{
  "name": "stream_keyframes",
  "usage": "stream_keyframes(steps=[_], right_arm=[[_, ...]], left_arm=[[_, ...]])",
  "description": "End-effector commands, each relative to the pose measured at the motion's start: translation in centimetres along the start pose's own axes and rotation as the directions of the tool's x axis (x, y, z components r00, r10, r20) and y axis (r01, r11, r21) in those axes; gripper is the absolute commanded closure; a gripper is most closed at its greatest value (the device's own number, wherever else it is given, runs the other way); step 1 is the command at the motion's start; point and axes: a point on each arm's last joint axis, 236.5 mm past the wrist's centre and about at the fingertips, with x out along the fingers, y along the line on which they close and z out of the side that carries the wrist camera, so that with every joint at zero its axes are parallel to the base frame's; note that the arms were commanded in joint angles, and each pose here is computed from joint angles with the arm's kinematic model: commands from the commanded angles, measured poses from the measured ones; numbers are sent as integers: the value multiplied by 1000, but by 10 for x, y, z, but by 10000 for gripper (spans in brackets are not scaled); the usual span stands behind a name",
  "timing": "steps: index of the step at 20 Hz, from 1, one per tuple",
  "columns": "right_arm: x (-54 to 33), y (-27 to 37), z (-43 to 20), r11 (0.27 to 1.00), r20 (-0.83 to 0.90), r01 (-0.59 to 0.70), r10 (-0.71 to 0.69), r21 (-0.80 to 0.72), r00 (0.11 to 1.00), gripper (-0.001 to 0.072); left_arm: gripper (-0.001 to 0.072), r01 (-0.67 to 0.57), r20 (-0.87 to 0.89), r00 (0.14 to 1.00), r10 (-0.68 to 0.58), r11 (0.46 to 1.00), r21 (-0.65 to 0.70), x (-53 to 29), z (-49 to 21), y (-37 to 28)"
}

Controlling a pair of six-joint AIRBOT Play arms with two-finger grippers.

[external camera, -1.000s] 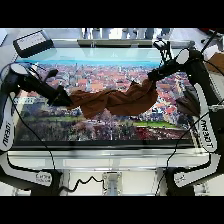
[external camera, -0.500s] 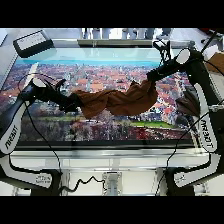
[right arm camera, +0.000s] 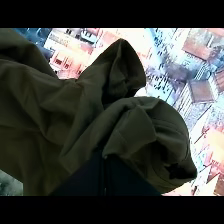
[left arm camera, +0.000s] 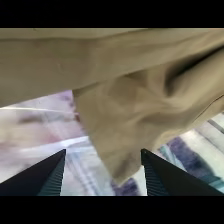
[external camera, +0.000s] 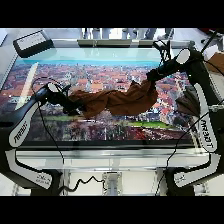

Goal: Fold the shirts.

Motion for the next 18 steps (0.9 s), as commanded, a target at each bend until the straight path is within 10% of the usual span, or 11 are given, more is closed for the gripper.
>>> stream_keyframes(steps=[1,8,11,18], right_arm=[[0,1,0,1000,0,-3,3,0,1000,681],[0,2,-1,1000,-7,-5,5,0,1000,681],[0,3,-4,1000,-19,-10,10,0,1000,681],[-5,-4,10,999,43,22,-21,-28,999,681]], left_arm=[[157,7,29,1000,-6,999,-39,14,11,0],[193,36,63,997,-37,999,14,45,17,-27],[684,34,92,995,-38,998,49,44,24,-27],[692,200,40,971,-238,885,421,-20,30,-100]])
